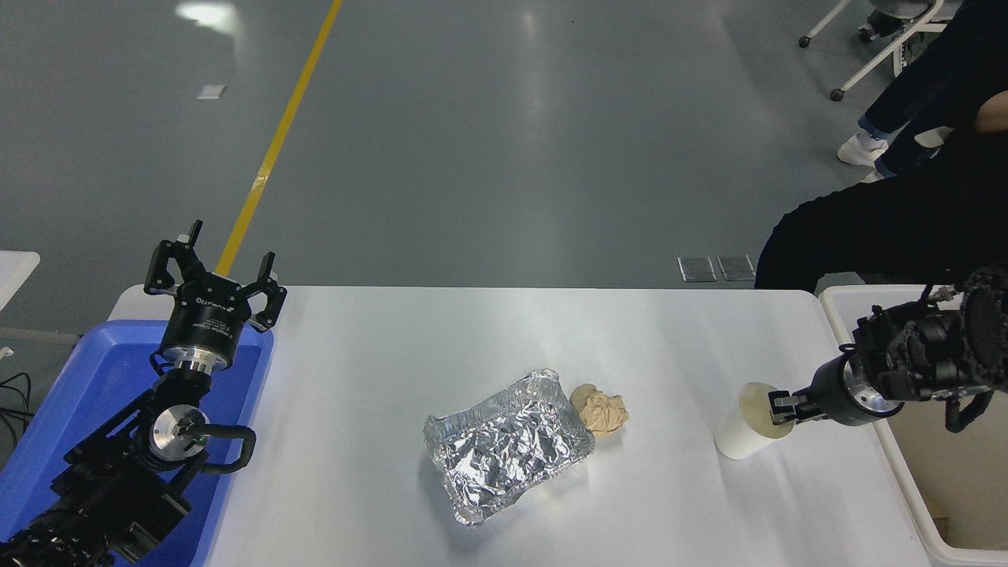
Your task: Pick up paper cup place in dustbin
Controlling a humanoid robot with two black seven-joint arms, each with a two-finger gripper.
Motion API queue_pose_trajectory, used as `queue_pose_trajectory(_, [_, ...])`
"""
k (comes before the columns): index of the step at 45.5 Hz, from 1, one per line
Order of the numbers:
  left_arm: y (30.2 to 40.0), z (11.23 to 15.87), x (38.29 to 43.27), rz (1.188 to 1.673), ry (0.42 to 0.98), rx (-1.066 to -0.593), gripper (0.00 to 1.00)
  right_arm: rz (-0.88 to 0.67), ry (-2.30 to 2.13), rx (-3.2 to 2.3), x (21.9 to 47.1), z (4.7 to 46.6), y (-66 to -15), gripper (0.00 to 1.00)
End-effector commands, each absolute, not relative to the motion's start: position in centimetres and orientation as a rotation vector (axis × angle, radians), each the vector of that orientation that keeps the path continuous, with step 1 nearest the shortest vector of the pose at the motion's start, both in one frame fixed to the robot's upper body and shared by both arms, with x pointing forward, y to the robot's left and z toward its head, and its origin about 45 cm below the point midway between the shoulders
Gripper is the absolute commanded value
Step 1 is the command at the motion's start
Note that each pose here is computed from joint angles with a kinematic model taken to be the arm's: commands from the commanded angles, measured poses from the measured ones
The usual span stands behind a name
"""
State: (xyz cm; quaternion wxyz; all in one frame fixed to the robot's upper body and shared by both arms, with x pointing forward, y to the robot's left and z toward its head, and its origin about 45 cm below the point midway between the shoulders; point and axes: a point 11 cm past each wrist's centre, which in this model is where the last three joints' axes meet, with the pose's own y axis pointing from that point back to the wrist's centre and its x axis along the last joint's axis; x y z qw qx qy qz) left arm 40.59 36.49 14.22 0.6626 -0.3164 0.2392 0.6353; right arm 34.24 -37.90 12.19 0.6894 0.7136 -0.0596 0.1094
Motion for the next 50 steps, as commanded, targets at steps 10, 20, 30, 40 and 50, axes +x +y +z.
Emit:
queue_pose_trajectory(10, [36.45,14.24,40.6,1.435,0.541,-0.716,0.98,0.308,-0.168,1.681,36.4,15.2,-36.7,0.0])
queue_pose_trajectory(20, [36.49,14.21,40.59,1.436,0.541,-0.715,0.98,0.394,-0.263,1.742,39.5,21.8,-36.2,0.0])
queue_pose_trajectory(30, [36.45,14.24,40.6,1.435,0.541,-0.716,0.98,0.381,-0.341,1.776,41.6,28.7,-35.9,0.0])
queue_pose_trajectory(40, [36.49,14.21,40.59,1.436,0.541,-0.715,0.98,0.371,-0.426,1.799,42.7,36.2,-35.9,0.0])
queue_pose_trajectory(50, [36.49,14.21,40.59,1.436,0.541,-0.715,0.98,0.43,-0.444,1.774,42.9,40.6,-35.9,0.0])
